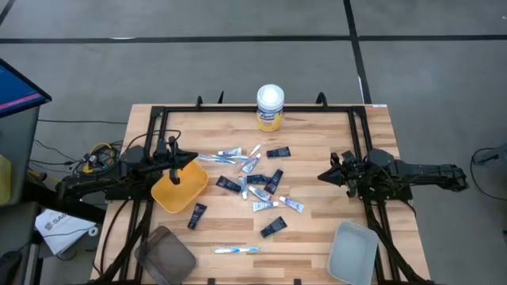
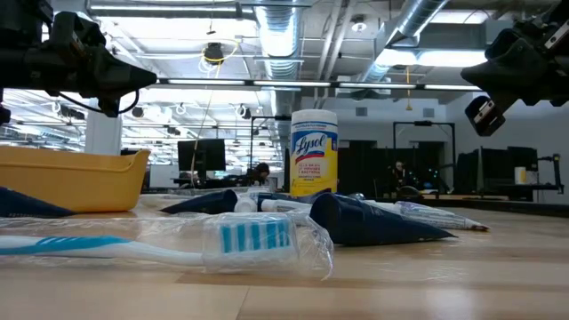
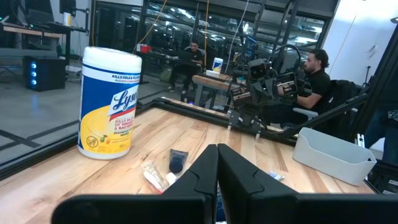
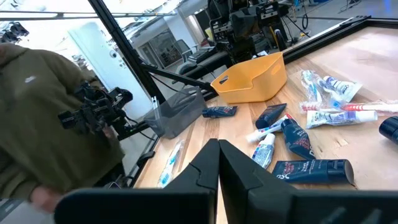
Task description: Pick & Place Travel size toiletries
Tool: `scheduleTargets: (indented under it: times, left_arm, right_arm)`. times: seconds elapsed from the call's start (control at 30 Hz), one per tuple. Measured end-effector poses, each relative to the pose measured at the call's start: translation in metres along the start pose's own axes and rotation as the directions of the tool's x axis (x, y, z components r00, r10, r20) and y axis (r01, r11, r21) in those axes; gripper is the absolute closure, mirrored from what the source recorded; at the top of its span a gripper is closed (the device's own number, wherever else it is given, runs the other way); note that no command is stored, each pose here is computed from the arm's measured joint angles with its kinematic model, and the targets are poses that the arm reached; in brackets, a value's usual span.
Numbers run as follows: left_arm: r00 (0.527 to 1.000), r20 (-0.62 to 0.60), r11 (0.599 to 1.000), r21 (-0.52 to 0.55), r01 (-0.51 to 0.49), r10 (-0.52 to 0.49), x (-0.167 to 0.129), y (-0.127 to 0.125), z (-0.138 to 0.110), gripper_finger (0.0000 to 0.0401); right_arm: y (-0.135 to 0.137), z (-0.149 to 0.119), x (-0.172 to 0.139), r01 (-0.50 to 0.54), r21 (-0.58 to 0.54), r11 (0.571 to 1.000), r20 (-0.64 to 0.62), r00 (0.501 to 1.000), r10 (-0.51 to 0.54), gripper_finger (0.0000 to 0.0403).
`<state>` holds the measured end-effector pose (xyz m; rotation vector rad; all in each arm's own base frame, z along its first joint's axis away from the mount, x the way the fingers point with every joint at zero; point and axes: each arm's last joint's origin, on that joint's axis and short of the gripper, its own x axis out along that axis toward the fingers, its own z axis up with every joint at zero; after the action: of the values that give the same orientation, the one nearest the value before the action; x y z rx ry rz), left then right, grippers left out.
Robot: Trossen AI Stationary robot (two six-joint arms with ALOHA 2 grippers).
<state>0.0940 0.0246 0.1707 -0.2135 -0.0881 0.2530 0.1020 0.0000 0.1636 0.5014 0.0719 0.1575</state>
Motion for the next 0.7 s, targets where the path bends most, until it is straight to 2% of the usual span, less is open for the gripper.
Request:
scheduleTargets:
  times: [0.2,0.33,0.43,0.53,0.7]
  left_arm:
    - [0.999,0.032,1.000,-0.010,0.009,-0.008,0.000,-0.001,0.003,0.0398]
    - [0.999,0.038,0.988,-0.153,0.018,-0.012,0.000,-0.001,0.004,0.0398]
    - [0.998,0.057,0.957,-0.289,0.032,-0.016,0.000,-0.001,0.006,0.0398]
    - [0.995,0.099,0.922,-0.382,0.061,-0.024,0.000,-0.002,0.010,0.0398]
    - [0.963,0.264,0.847,-0.498,0.189,-0.059,-0.003,-0.006,0.026,0.0398]
  right_arm:
    - [0.000,0.000,0.000,0.000,0.000,1.000,0.000,1.000,0.000,0.0403]
    - [0.000,0.000,0.000,0.000,0.000,1.000,0.000,1.000,0.000,0.0403]
    - [0.000,0.000,0.000,0.000,0.000,1.000,0.000,1.000,0.000,0.0403]
    - [0.000,0.000,0.000,0.000,0.000,1.000,0.000,1.000,0.000,0.0403]
    - [0.000,0.000,0.000,0.000,0.000,1.000,0.000,1.000,0.000,0.0403]
